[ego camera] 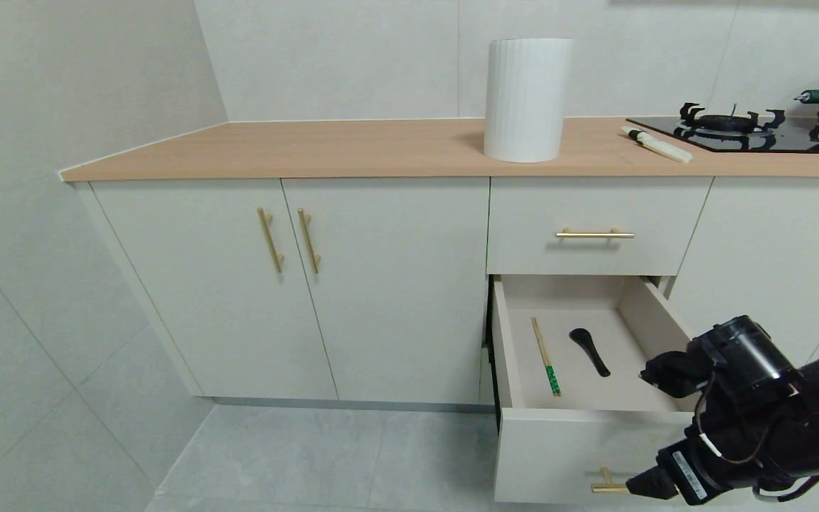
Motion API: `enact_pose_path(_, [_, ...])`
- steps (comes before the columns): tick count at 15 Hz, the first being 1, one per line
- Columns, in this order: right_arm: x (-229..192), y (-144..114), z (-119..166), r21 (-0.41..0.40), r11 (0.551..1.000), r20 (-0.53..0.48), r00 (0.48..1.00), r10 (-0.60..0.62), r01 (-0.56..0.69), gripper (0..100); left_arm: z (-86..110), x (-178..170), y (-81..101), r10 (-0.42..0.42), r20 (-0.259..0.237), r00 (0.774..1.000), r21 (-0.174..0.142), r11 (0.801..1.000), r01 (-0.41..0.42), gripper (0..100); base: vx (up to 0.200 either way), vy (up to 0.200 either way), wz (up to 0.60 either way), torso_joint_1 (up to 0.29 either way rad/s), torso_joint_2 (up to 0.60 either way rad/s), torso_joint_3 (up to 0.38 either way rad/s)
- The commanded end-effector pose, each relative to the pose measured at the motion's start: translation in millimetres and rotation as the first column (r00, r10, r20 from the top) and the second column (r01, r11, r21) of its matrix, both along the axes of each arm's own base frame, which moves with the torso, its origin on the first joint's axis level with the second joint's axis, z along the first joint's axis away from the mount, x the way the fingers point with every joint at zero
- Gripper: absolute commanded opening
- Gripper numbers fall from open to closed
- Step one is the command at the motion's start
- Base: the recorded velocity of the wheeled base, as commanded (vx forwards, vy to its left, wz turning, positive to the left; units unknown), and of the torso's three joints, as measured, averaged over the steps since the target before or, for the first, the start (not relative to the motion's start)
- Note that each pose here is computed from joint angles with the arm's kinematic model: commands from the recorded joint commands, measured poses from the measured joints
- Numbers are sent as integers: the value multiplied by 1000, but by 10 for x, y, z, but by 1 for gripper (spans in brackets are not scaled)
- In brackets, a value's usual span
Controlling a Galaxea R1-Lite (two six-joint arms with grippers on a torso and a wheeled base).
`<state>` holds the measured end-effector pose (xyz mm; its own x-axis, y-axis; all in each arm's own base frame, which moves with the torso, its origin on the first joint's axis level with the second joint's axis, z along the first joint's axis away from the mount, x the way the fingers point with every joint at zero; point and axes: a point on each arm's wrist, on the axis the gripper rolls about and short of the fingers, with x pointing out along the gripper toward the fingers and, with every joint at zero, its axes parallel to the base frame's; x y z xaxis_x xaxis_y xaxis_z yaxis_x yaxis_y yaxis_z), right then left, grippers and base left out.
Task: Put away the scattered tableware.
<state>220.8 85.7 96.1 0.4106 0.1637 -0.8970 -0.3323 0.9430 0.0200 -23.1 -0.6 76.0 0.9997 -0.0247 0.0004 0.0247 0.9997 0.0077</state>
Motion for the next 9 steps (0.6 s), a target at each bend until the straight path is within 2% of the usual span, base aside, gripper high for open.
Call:
enact_pose_path(1, [195, 60, -113, -37, 995, -19, 996, -91, 90, 100, 0, 0, 0, 0, 0, 1000, 0, 1000, 0, 100, 0, 0, 0, 0, 0, 0])
enact_pose_path(4, [367, 111, -145, -41, 974, 0, 975, -221, 221, 100, 0, 0, 0, 0, 0, 1000, 0, 1000, 0, 100, 0, 0, 0, 0, 0, 0])
enact_pose_path(6, [378, 115, -135, -35, 973, 7, 973, -229, 229, 100, 0, 0, 0, -1, 0, 1000, 0, 1000, 1, 100, 0, 0, 0, 0, 0, 0])
enact_pose_path(9, [451, 122, -164, -39, 965, 74, 964, -256, 260, 100, 0, 0, 0, 0, 0, 1000, 0, 1000, 0, 100, 0, 0, 0, 0, 0, 0])
